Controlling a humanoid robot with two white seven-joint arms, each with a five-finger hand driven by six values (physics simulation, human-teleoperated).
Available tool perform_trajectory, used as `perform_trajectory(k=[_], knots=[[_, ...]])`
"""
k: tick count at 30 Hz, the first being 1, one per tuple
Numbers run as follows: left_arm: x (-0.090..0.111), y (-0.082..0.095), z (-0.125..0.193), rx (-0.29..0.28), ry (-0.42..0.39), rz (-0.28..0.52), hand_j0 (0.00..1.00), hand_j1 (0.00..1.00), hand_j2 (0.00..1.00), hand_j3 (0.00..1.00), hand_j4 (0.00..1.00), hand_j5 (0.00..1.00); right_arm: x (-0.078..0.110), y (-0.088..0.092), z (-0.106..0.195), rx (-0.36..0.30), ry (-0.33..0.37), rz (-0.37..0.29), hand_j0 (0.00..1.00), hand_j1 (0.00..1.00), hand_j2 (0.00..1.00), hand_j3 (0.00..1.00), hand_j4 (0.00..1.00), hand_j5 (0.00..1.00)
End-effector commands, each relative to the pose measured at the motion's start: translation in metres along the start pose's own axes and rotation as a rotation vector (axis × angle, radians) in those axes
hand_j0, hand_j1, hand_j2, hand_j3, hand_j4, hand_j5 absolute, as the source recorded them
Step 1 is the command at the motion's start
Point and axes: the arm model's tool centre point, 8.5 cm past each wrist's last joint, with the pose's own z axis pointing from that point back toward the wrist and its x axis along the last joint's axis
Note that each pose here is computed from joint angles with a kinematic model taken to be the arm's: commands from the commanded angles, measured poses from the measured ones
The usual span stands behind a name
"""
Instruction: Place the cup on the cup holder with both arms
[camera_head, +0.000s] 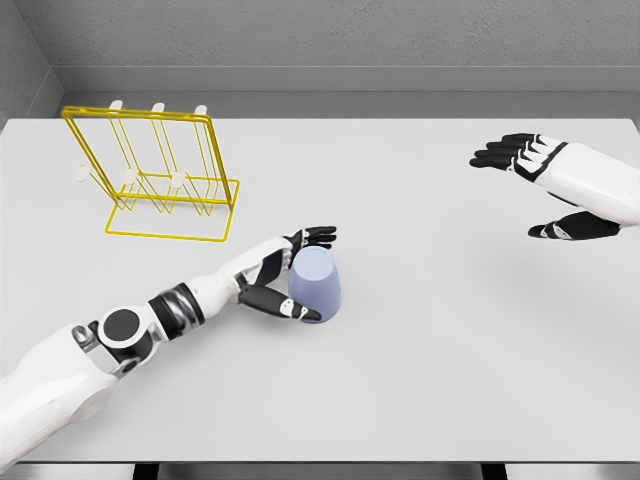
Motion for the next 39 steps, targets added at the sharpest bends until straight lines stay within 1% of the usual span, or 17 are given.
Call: perform_trajectory(k=[1, 4, 6, 7, 8, 9, 10, 11, 12, 15, 20, 24, 30, 32, 34, 36, 39], knots=[[0.0, 0.0, 0.0, 0.001, -0.001, 0.003, 1.0, 1.0, 1.0, 1.0, 1.0, 1.0, 0.0, -0.001, 0.0, -0.004, -0.001, -0.006, 1.0, 1.0, 1.0, 1.0, 1.0, 1.0], [0.0, 0.0, 0.0, 0.002, -0.002, 0.004, 0.99, 0.99, 0.99, 0.99, 0.99, 0.99, 0.0, -0.001, 0.0, -0.004, -0.001, -0.006, 1.0, 1.0, 1.0, 1.0, 1.0, 1.0], [-0.001, 0.0, 0.0, 0.002, -0.002, 0.008, 0.92, 0.92, 0.92, 0.92, 0.92, 0.92, 0.0, 0.001, 0.001, -0.002, 0.0, -0.009, 1.0, 1.0, 1.0, 1.0, 1.0, 1.0], [-0.001, -0.001, 0.001, 0.002, -0.002, 0.009, 0.92, 0.92, 0.92, 0.92, 0.92, 0.92, 0.0, 0.001, 0.001, -0.002, 0.0, -0.009, 1.0, 1.0, 1.0, 1.0, 1.0, 1.0], [-0.001, -0.002, 0.0, 0.001, -0.003, 0.011, 0.86, 0.86, 0.86, 0.86, 0.86, 0.86, 0.0, 0.001, 0.001, -0.001, 0.001, -0.01, 1.0, 1.0, 1.0, 1.0, 1.0, 1.0], [-0.001, -0.001, 0.0, 0.002, -0.004, 0.012, 0.84, 0.84, 0.84, 0.84, 0.84, 0.84, 0.0, 0.001, 0.001, -0.002, 0.0, -0.009, 1.0, 1.0, 1.0, 1.0, 1.0, 1.0], [0.0, -0.001, 0.0, 0.004, -0.01, 0.013, 0.76, 0.76, 0.76, 0.76, 0.76, 0.76, 0.0, 0.001, 0.001, -0.001, 0.001, -0.01, 1.0, 1.0, 1.0, 1.0, 1.0, 1.0], [0.0, -0.001, 0.001, 0.003, -0.01, 0.014, 0.74, 0.74, 0.74, 0.74, 0.74, 0.74, 0.0, 0.001, 0.001, -0.002, 0.0, -0.009, 1.0, 1.0, 1.0, 1.0, 1.0, 1.0], [0.0, -0.001, 0.001, 0.005, -0.014, 0.014, 0.69, 0.69, 0.69, 0.69, 0.69, 0.69, 0.0, 0.001, 0.001, -0.001, 0.001, -0.01, 1.0, 1.0, 1.0, 1.0, 1.0, 1.0], [0.0, -0.001, 0.001, 0.005, -0.017, 0.017, 0.61, 0.61, 0.61, 0.61, 0.61, 0.61, 0.0, 0.001, 0.001, -0.002, 0.0, -0.009, 1.0, 1.0, 1.0, 1.0, 1.0, 1.0], [0.002, -0.001, 0.001, 0.006, -0.023, 0.017, 0.6, 0.6, 0.6, 0.6, 0.6, 0.6, 0.0, 0.001, 0.001, -0.001, 0.001, -0.01, 1.0, 1.0, 1.0, 1.0, 1.0, 1.0], [0.006, 0.0, -0.001, 0.005, -0.032, 0.014, 0.61, 0.61, 0.61, 0.61, 0.61, 0.61, 0.0, 0.001, 0.001, -0.001, 0.001, -0.01, 1.0, 1.0, 1.0, 1.0, 1.0, 1.0], [0.026, 0.001, -0.001, 0.004, -0.086, 0.017, 0.62, 0.62, 0.62, 0.62, 0.62, 0.62, 0.0, 0.001, 0.001, -0.001, 0.001, -0.01, 1.0, 1.0, 1.0, 1.0, 1.0, 1.0], [0.029, 0.001, 0.0, 0.0, -0.094, 0.013, 0.62, 0.62, 0.62, 0.62, 0.62, 0.62, 0.0, 0.001, 0.001, -0.001, 0.001, -0.01, 1.0, 1.0, 1.0, 1.0, 1.0, 1.0], [0.038, 0.004, 0.002, 0.007, -0.115, 0.014, 0.62, 0.62, 0.62, 0.62, 0.62, 0.62, 0.0, 0.001, 0.001, -0.001, 0.001, -0.01, 1.0, 1.0, 1.0, 1.0, 1.0, 1.0], [0.039, 0.007, 0.005, 0.011, -0.116, 0.01, 0.62, 0.62, 0.62, 0.62, 0.62, 0.62, 0.0, 0.001, 0.001, -0.001, 0.001, -0.01, 1.0, 1.0, 1.0, 1.0, 1.0, 1.0], [0.049, 0.014, 0.011, 0.021, -0.131, 0.001, 0.62, 0.62, 0.62, 0.62, 0.62, 0.62, 0.0, 0.001, 0.001, -0.001, 0.001, -0.01, 1.0, 1.0, 1.0, 1.0, 1.0, 1.0]])
